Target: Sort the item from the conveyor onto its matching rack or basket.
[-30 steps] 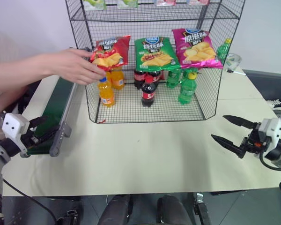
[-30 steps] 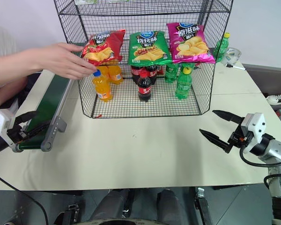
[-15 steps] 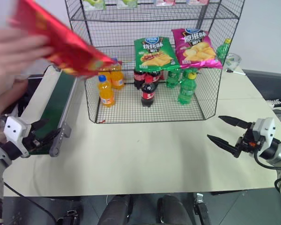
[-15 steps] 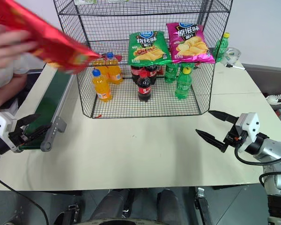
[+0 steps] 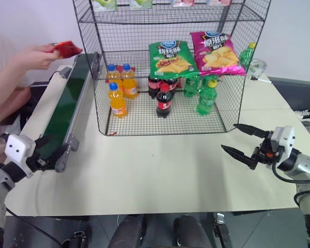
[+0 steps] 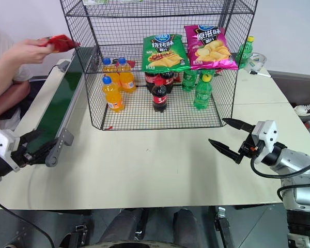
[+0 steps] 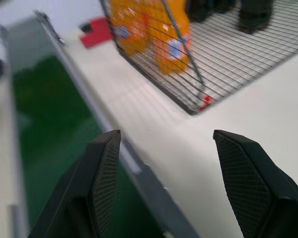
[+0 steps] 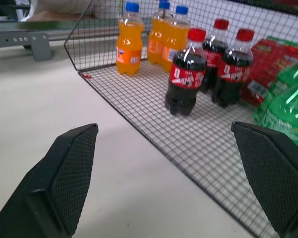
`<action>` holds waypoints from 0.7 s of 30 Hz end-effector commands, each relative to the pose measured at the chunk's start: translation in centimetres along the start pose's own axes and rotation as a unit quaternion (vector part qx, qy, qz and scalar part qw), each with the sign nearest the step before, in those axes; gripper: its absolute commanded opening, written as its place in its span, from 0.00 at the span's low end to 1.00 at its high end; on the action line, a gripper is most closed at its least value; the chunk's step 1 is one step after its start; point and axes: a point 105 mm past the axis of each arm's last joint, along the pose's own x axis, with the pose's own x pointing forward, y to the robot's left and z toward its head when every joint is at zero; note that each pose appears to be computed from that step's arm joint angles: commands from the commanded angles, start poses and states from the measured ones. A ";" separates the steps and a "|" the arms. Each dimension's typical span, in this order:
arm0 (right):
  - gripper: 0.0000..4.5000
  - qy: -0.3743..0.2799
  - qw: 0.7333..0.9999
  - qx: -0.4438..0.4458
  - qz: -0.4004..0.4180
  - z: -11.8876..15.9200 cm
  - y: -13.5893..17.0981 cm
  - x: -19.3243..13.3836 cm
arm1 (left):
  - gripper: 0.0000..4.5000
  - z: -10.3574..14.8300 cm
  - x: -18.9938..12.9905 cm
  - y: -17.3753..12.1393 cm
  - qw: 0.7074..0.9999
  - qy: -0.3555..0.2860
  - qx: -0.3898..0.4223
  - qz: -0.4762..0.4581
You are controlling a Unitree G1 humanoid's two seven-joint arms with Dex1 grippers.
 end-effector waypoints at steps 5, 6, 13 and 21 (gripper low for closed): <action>1.00 -0.032 0.999 -0.005 0.020 1.4 1.1 1.7 | 0.69 0.9 -0.8 1.5 0.995 -0.008 0.076 0.056; 1.00 -0.036 0.999 -0.002 0.022 1.5 1.2 1.9 | 0.69 0.8 -0.9 1.4 0.995 -0.007 0.081 0.057; 1.00 -0.066 0.995 0.033 0.071 2.5 3.9 4.0 | 0.69 0.8 -2.8 3.5 0.967 0.028 0.212 0.141; 1.00 -0.089 0.988 0.059 0.114 3.6 6.4 5.9 | 0.69 0.0 -5.1 1.8 0.932 0.048 0.334 0.134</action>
